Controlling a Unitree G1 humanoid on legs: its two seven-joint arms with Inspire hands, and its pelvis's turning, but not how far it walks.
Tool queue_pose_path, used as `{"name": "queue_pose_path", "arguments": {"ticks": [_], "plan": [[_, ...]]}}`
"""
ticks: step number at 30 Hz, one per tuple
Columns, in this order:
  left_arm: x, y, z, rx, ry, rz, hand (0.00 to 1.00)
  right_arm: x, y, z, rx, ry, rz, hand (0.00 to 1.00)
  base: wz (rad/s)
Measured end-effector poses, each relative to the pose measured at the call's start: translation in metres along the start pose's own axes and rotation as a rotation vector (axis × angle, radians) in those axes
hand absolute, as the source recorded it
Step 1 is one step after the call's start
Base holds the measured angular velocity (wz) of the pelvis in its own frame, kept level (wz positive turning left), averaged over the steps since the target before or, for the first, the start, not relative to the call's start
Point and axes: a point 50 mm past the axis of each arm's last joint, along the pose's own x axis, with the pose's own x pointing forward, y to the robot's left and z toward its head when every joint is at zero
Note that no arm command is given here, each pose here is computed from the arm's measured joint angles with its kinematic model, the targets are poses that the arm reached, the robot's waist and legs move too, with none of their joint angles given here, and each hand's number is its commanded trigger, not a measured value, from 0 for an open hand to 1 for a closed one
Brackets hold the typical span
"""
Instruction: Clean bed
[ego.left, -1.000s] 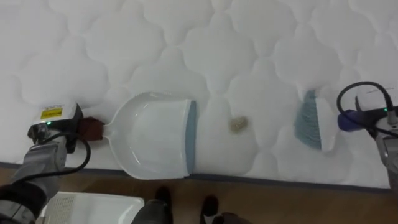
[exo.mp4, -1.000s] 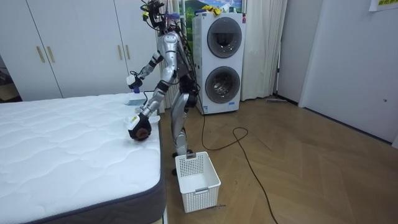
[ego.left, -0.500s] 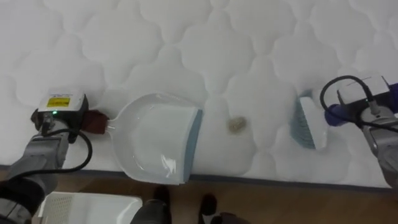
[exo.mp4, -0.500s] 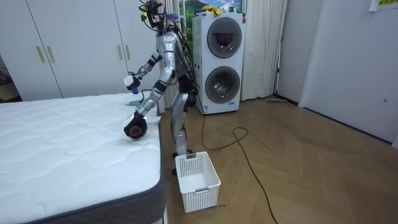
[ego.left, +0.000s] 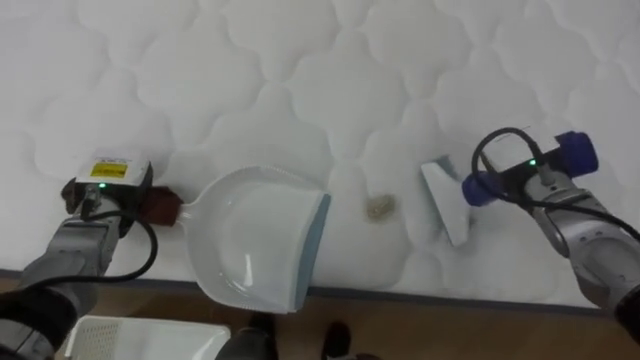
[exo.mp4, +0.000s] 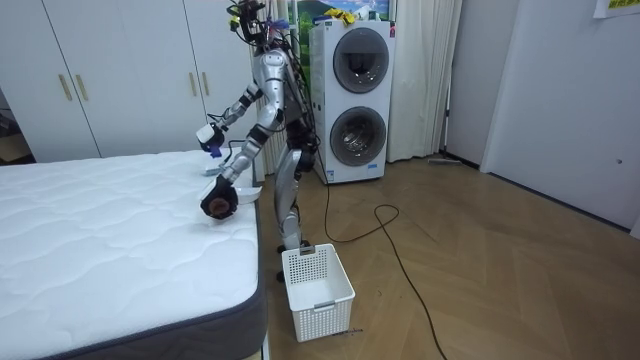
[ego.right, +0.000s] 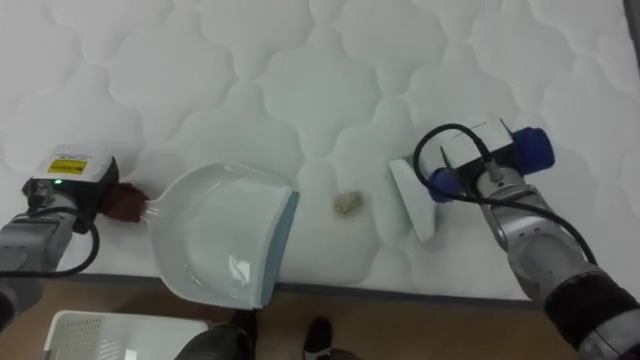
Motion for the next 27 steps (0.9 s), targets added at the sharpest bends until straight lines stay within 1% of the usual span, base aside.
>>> {"name": "queue_pose_path", "arguments": {"ticks": [5, 8, 12, 16, 27], "plan": [[0.000, -0.001, -0.001, 0.001, 0.003, -0.005, 1.00, 0.000, -0.006, 0.006, 0.024, -0.031, 0.003, 1.00, -0.01], [0.000, -0.001, -0.001, 0.001, 0.005, -0.006, 1.00, -0.001, -0.012, 0.011, 0.089, -0.058, -0.001, 1.00, 0.00], [-0.001, -0.004, -0.002, 0.003, 0.010, -0.011, 1.00, -0.002, -0.025, 0.020, 0.167, -0.111, -0.043, 1.00, -0.03], [-0.003, -0.007, -0.003, 0.002, 0.011, -0.015, 1.00, -0.001, -0.026, 0.027, 0.223, -0.132, -0.039, 1.00, 0.02], [-0.010, -0.025, -0.010, -0.005, 0.042, -0.059, 1.00, -0.003, -0.021, 0.032, 0.243, -0.138, -0.001, 1.00, -0.01]]}}
